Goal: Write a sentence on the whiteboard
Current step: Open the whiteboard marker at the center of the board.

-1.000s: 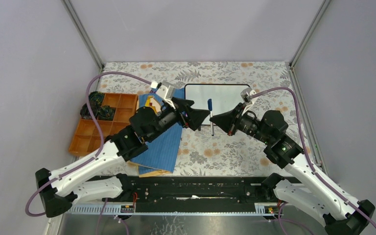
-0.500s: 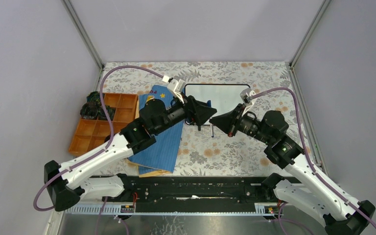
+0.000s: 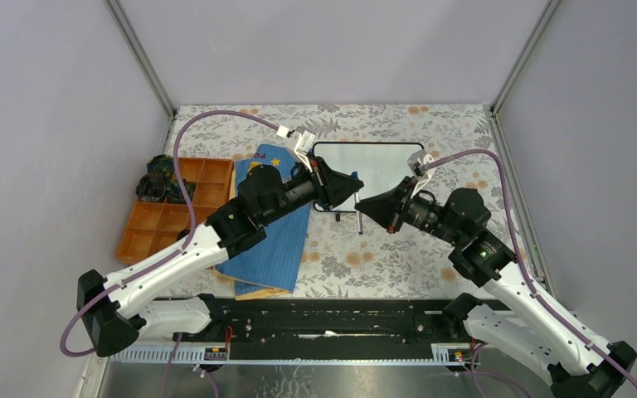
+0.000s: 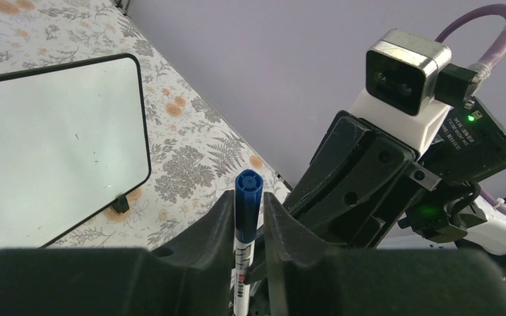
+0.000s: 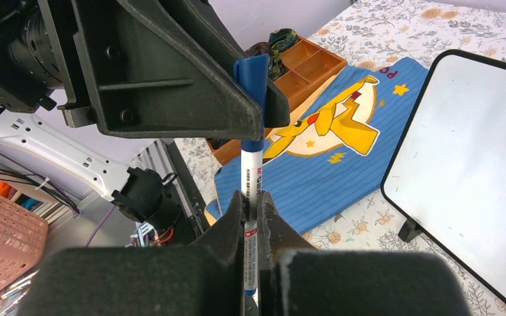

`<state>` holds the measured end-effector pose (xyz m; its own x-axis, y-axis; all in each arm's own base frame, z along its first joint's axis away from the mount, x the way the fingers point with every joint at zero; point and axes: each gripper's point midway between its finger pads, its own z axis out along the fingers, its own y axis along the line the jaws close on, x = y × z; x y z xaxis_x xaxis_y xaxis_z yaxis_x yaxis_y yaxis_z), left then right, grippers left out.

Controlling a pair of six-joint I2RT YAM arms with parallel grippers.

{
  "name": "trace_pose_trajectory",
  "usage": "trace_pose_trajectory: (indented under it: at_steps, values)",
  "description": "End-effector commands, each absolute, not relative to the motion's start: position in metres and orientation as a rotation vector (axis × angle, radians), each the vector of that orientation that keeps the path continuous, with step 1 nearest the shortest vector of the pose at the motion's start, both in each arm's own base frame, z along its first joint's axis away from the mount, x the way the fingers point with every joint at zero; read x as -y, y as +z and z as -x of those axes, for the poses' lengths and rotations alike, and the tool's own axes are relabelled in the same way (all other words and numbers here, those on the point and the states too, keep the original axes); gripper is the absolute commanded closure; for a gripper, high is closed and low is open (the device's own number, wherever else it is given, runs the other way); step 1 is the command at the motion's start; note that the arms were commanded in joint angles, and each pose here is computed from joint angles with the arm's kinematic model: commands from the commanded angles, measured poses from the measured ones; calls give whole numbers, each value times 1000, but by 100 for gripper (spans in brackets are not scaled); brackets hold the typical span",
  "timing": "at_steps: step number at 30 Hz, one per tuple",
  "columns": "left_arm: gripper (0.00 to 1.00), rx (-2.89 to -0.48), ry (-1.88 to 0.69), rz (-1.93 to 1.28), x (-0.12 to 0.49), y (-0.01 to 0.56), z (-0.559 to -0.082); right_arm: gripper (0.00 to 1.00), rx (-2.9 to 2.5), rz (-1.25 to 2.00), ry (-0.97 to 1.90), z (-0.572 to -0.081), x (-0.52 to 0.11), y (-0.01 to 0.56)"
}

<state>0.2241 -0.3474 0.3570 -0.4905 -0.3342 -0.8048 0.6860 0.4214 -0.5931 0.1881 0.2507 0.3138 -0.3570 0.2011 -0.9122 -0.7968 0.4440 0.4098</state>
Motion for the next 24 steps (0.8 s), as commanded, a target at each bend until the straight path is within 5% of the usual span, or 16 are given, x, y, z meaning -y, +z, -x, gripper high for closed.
trace_pose_trajectory:
  at_steps: [1, 6, 11, 13, 24]
  values:
    - [76, -1582, -1328, -316, 350, 379, -222, 100, -1503, 559, 1186, -178, -252, 347]
    - [91, -1582, -1339, -316, 350, 378, -220, 100, -1499, 555, 1206, -176, -253, 350]
    - [100, -1565, -1340, -301, 345, 379, -218, 45, -1503, 481, 1250, -177, -252, 358]
    - [100, -1547, -1346, -301, 341, 382, -216, 32, -1517, 449, 1295, -176, -254, 361]
    - [100, -1415, -1437, -337, 318, 402, -187, 30, -1452, 476, 1594, -157, -278, 381]
